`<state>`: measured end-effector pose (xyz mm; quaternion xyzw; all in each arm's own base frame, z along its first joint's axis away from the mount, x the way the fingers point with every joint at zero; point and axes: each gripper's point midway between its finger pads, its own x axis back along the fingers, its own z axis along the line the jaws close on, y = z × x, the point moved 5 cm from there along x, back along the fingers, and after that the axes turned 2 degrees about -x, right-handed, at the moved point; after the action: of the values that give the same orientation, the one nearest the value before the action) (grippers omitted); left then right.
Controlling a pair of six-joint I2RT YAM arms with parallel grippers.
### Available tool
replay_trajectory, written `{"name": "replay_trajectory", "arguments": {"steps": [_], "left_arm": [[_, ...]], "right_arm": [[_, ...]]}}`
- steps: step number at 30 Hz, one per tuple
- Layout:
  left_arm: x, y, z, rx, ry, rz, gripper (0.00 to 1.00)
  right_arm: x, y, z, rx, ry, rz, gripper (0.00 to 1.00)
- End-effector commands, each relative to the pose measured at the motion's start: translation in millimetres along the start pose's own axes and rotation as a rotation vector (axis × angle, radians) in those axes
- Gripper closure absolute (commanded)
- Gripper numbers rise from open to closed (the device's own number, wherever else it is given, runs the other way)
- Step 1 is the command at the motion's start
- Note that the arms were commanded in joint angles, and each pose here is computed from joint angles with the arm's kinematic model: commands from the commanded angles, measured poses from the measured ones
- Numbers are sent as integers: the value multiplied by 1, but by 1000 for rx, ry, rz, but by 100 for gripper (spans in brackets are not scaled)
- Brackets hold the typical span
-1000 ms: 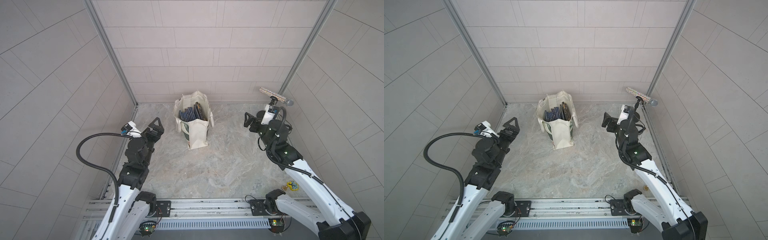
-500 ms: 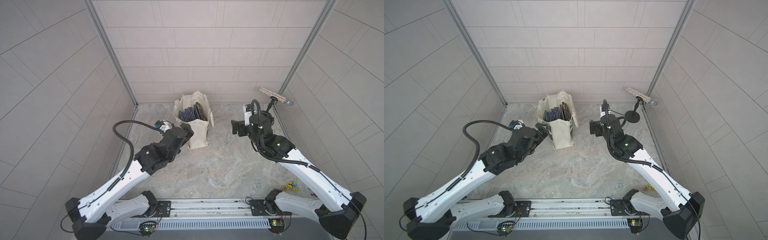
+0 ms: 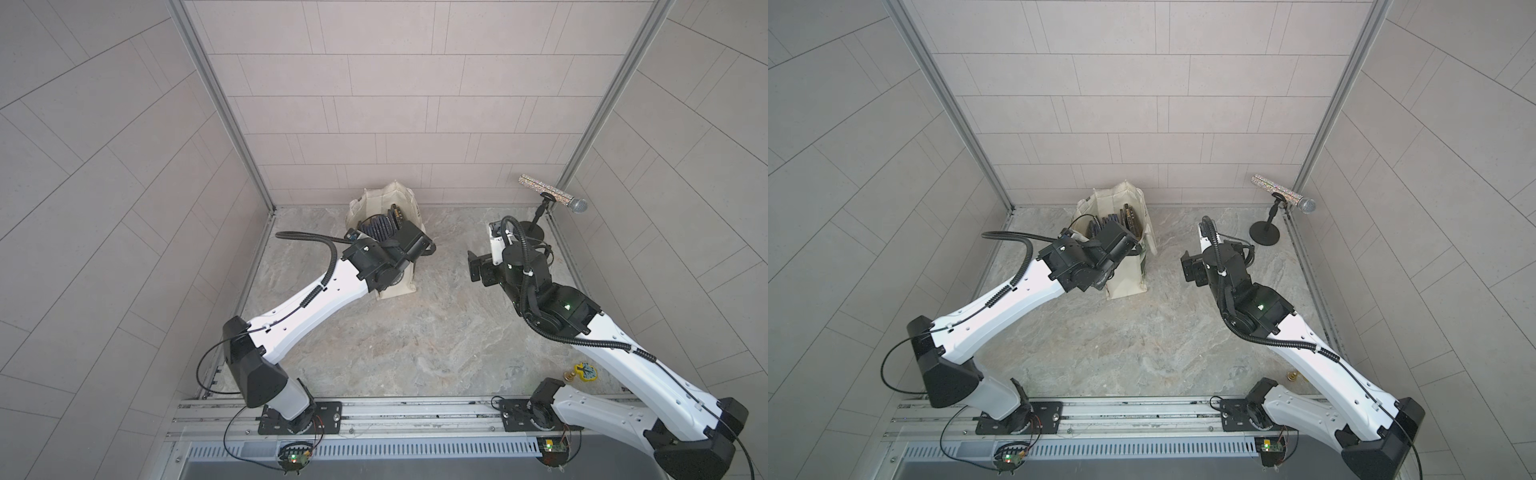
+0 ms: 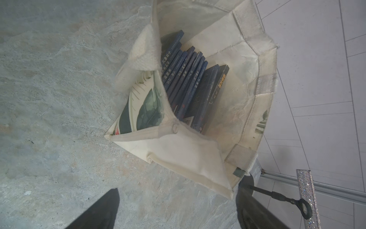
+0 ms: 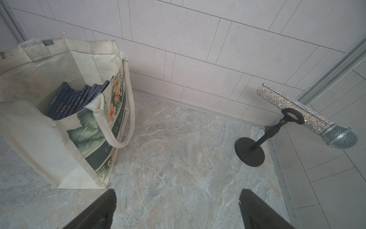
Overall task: Take out the books from the canvas bag
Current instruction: Adjust the canvas bag at the center of the board.
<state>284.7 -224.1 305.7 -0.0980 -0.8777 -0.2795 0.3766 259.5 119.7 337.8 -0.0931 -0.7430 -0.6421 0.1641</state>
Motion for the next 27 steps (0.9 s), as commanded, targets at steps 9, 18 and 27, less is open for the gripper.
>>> {"name": "replay_trajectory", "arguments": {"steps": [9, 18, 27], "left_arm": [[-20, 19, -13, 88, 59, -108, 4], [-59, -5, -23, 79, 138, -14, 9], [-75, -18, -11, 41, 191, 5, 40]], "right_arm": [[8, 0, 1, 20, 14, -28, 0], [6, -1, 4, 23, 24, -24, 0], [6, -2, 4, 25, 23, -25, 0]]}}
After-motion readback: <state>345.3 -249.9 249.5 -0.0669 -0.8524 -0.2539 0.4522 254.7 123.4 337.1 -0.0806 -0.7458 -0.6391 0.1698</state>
